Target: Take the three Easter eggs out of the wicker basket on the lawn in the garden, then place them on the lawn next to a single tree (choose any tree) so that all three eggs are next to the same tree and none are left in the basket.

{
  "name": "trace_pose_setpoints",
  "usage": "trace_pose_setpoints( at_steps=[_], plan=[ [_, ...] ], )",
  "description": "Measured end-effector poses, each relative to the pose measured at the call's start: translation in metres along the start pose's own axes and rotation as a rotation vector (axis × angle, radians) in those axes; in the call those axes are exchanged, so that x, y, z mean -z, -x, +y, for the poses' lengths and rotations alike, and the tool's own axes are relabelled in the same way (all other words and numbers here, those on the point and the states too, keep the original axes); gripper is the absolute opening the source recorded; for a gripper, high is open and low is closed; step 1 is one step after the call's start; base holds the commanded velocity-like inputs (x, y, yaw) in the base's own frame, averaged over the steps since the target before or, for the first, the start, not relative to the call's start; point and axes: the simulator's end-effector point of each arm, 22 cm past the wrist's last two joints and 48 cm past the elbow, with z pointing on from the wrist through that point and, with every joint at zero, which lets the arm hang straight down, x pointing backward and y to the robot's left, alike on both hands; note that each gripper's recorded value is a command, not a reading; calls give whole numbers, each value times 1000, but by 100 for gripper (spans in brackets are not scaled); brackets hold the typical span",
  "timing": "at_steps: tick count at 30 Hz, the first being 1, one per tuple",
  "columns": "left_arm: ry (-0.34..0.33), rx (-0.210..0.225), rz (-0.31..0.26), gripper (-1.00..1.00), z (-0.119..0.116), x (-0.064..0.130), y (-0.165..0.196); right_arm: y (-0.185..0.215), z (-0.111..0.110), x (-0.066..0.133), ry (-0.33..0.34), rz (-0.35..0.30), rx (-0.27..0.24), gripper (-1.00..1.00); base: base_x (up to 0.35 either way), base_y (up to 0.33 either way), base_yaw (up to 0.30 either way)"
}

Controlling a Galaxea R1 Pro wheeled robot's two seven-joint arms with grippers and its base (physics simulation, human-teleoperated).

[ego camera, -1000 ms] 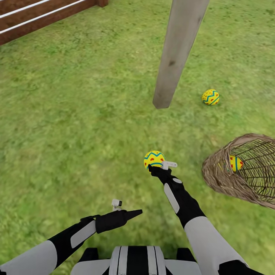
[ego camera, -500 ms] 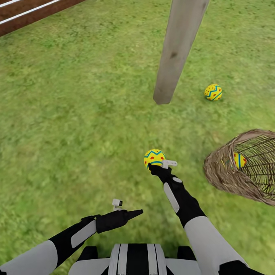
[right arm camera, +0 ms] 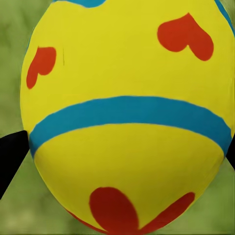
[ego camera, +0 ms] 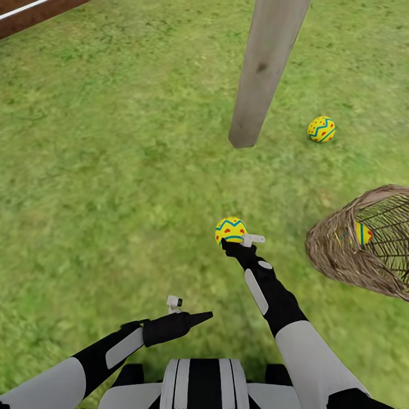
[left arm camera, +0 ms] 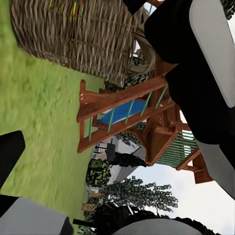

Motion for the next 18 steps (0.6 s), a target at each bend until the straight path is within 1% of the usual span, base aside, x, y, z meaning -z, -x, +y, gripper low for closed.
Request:
trace_pose_setpoints(
  at_steps=[6,9,13,15,18],
  plan=[
    [3,6,-4,100,4,1,-1,-4,-7,-2,-8,6,-4,-100,0,0,0],
    [6,10,-5,100,13,1,-2,-12,-9,-8,-7,10,-4,-100,0,0,0],
    [3,13,-5,100,14,1,-3,-15,-11,-9,-10,15,-5,-100,0,0,0],
    [1,14,-5,100,14,0,-3,-15,-10,-9,-11,14,-6,-100,0,0,0],
    [-1,13,-5,100,20,0,-4,-16,-11,-14,-8,5,-6,-100,0,0,0]
  ],
)
